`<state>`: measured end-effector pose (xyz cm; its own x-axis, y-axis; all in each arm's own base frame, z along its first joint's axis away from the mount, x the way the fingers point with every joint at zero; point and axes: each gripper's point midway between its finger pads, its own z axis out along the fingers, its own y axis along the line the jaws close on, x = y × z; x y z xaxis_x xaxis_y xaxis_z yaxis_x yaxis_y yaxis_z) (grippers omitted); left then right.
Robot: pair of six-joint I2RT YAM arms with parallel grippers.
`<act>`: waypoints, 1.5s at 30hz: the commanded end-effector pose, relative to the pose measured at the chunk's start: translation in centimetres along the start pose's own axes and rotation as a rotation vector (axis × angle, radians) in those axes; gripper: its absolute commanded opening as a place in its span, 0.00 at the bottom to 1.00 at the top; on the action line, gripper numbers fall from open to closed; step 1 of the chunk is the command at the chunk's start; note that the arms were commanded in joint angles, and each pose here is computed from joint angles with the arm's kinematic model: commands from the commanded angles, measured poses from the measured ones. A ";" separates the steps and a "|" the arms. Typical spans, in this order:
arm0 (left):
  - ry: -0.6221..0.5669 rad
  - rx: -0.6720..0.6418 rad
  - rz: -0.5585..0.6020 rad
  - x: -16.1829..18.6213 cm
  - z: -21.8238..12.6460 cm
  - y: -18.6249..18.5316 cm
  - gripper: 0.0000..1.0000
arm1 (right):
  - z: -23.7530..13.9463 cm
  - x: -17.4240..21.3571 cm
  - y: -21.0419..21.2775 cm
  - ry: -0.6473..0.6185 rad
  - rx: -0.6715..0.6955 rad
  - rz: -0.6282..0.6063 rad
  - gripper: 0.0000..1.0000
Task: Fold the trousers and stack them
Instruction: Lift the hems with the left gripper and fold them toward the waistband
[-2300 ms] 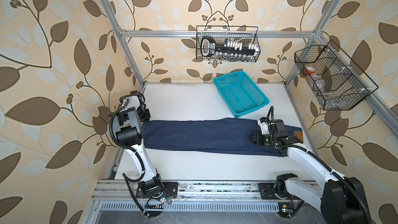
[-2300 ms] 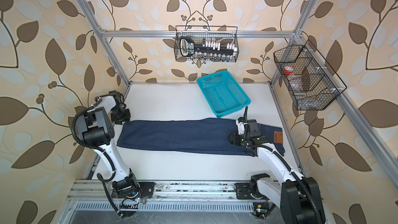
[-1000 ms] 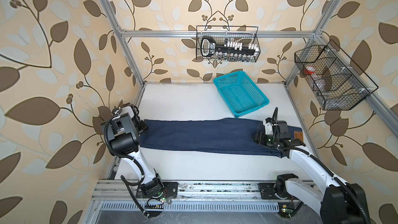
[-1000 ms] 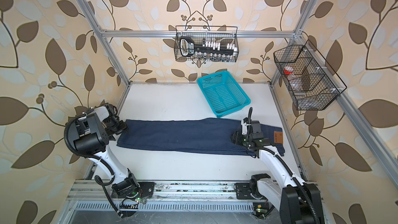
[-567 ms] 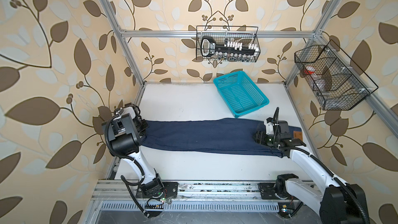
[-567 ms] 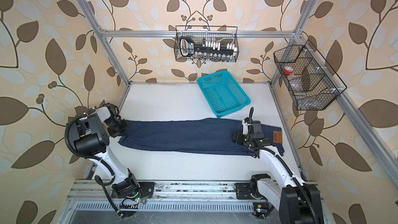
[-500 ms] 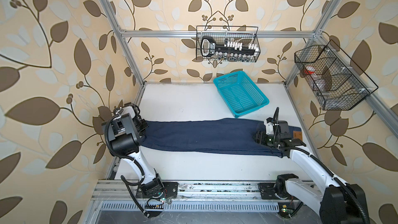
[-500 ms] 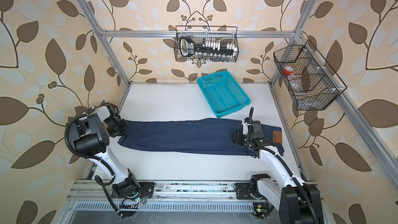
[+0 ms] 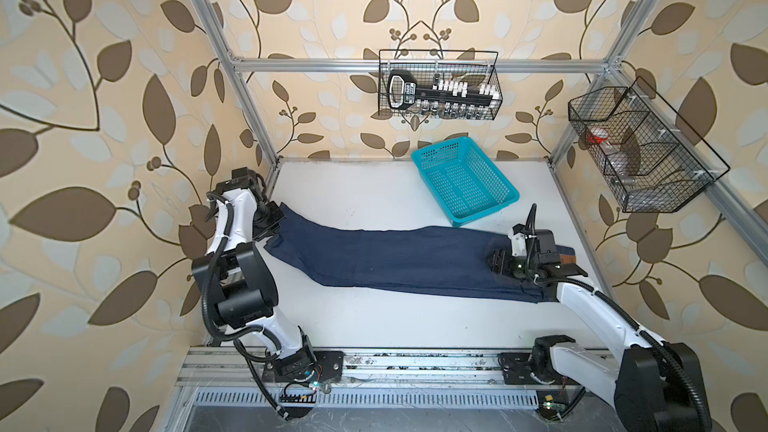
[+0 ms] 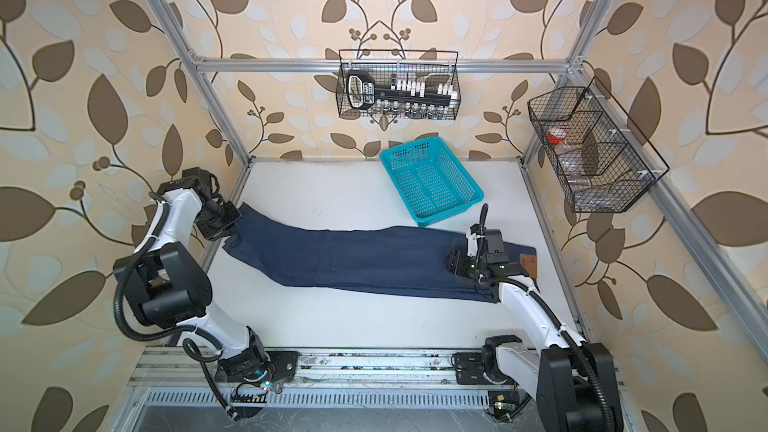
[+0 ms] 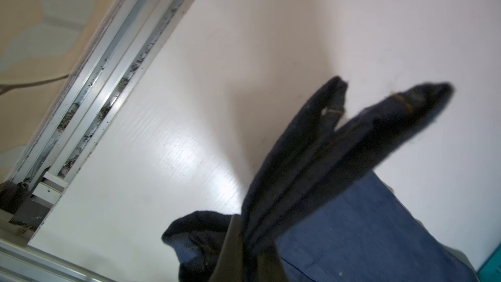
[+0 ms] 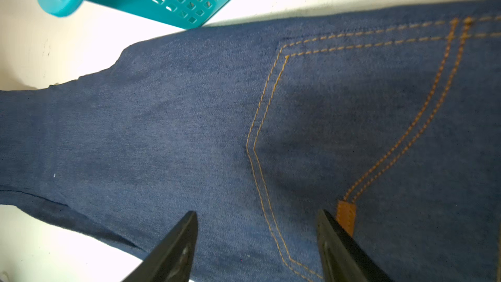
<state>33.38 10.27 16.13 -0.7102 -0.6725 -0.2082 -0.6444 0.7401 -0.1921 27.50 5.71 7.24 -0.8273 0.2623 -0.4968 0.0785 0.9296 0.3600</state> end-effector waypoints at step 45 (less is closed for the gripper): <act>0.187 0.419 0.332 32.2 4.2 -34.7 0.10 | -2.6 -2.4 0.4 -0.157 -0.052 0.022 0.71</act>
<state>34.79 -35.63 10.80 -0.8950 -0.4102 -0.1749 -0.2797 0.8219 -0.4963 28.59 4.61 10.88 -0.7208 0.3259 -0.6118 0.0680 0.9115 0.4056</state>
